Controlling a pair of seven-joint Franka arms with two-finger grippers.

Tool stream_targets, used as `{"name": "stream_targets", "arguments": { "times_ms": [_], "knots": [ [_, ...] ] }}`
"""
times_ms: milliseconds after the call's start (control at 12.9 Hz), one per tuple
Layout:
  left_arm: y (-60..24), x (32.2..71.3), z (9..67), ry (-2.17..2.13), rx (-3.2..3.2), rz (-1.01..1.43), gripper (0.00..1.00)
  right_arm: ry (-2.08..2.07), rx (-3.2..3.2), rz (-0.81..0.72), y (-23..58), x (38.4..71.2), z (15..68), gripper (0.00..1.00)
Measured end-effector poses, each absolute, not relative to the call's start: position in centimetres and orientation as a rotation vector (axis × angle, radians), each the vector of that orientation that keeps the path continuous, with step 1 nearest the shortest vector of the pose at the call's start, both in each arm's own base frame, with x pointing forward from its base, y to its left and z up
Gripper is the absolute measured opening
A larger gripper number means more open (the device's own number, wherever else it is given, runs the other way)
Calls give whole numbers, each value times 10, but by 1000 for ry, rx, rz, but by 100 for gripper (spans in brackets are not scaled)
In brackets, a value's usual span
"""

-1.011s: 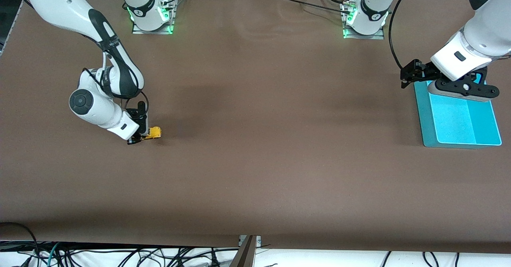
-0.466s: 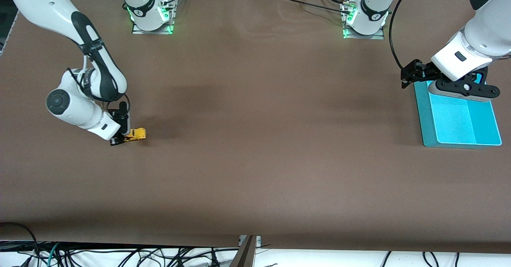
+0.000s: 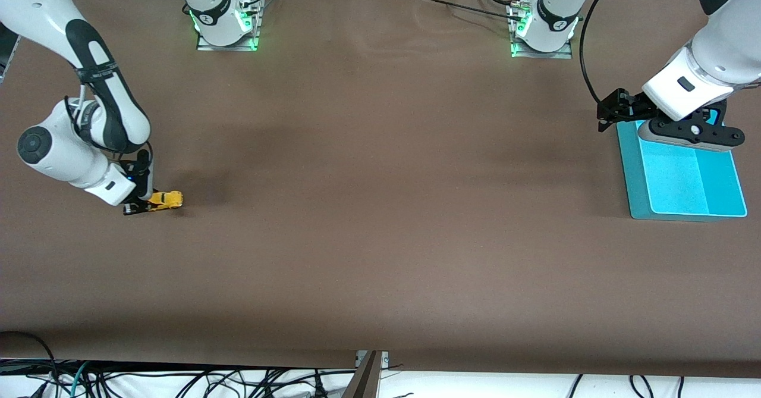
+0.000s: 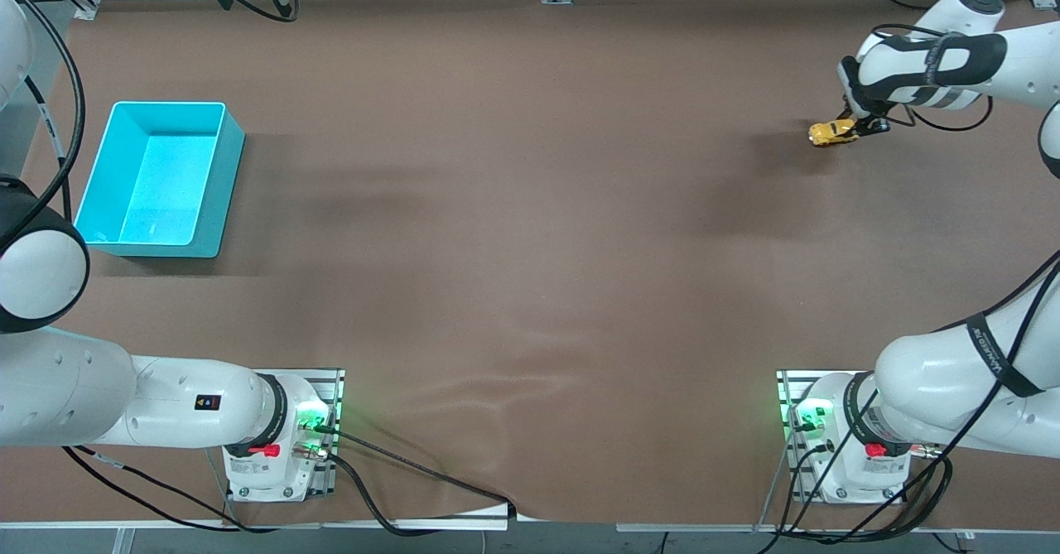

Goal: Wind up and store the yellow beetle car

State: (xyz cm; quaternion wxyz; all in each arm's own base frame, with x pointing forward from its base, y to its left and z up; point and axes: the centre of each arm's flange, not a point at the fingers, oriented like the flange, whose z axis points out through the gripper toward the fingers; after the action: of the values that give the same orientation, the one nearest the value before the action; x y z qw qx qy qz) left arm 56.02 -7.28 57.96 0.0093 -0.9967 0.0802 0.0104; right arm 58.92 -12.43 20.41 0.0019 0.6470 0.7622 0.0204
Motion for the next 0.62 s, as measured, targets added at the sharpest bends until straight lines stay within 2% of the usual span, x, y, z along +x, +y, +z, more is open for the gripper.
{"name": "stream_targets", "arguments": {
  "times_ms": [311, 544, 622],
  "knots": [
    [-72, 560, 580, 249, -3113, 32, 100, 2392, 2032, 65, -126, 589, 204, 40],
    [-72, 560, 580, 249, -3113, 32, 100, 2419, 2048, 49, -123, 587, 190, 63],
    [-72, 560, 580, 248, -3113, 32, 100, 2431, 2048, 48, -119, 588, 188, 63]
  ]
}}
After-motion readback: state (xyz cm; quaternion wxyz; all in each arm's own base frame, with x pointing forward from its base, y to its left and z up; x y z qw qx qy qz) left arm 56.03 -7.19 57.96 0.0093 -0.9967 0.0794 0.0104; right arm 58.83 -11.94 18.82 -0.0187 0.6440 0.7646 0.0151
